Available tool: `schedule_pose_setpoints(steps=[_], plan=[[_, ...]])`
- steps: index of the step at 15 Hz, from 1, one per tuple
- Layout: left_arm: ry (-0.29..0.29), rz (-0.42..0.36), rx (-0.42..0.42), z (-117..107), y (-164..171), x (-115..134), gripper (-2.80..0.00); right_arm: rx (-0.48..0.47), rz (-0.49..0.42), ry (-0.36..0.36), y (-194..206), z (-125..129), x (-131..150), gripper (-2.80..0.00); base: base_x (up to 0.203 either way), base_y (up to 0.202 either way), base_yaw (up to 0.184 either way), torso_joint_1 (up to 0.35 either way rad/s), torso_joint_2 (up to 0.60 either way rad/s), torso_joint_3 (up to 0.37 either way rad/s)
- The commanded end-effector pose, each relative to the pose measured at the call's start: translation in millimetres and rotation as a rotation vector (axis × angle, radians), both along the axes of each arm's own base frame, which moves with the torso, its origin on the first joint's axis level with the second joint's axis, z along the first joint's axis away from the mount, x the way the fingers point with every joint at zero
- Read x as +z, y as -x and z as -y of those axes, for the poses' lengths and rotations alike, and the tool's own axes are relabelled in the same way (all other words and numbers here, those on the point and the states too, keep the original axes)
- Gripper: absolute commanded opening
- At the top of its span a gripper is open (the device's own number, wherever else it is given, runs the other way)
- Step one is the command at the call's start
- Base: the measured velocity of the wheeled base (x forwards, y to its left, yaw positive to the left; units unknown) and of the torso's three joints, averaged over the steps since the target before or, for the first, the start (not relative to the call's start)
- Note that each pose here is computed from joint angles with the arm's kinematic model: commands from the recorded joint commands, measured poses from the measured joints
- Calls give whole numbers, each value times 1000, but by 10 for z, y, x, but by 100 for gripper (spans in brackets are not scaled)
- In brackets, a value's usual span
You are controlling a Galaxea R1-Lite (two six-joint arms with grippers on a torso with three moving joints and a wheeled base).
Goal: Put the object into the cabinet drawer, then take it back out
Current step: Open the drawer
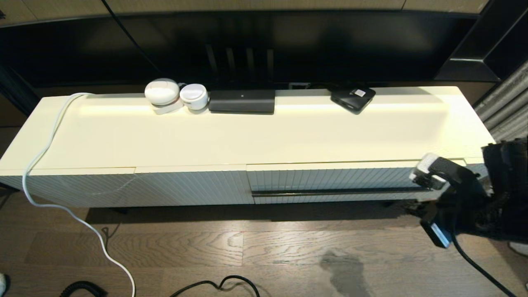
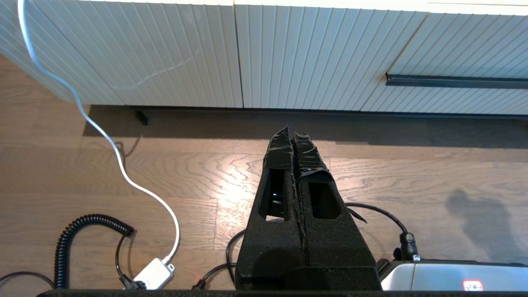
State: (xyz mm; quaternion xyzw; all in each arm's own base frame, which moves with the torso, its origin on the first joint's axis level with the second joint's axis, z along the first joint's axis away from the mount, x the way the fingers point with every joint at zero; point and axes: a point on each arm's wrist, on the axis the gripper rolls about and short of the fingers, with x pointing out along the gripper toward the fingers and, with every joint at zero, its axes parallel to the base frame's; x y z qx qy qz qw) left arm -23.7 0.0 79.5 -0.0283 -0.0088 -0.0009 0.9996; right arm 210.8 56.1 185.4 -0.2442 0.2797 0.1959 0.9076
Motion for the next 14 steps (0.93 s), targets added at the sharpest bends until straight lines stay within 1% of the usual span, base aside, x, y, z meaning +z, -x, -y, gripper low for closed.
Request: schedule_pose_setpoints(steps=[1, 3, 6, 8, 10, 11, 13, 14], plan=[[0, -1, 0, 0, -1, 0, -280, 4, -14, 5, 655, 172, 165, -280, 0, 0, 0, 0, 0, 0], [0, -1, 1, 0, -1, 0, -280, 4, -66, 17, 1052, 277, 121, -280, 0, 0, 0, 0, 0, 0], [0, -1, 1, 0, -1, 0, -280, -37, -26, 6, 1675, 460, 106, -280, 0, 0, 0, 0, 0, 0], [0, -1, 0, 0, -1, 0, -280, -80, -46, 11, 1984, 535, 16, -280, 0, 0, 0, 0, 0, 0], [0, -1, -2, 0, -1, 0, -280, -115, -101, 25, 2179, 565, -100, -280, 0, 0, 0, 0, 0, 0], [0, -1, 0, 0, -1, 0, -280, -113, -120, 32, 2213, 567, -149, -280, 0, 0, 0, 0, 0, 0], [0, -1, 0, 0, -1, 0, -280, -76, -129, 45, 2237, 563, -210, -280, 0, 0, 0, 0, 0, 0], [0, -1, 0, 0, -1, 0, -280, -22, -138, 82, 2266, 563, -303, -280, 0, 0, 0, 0, 0, 0]])
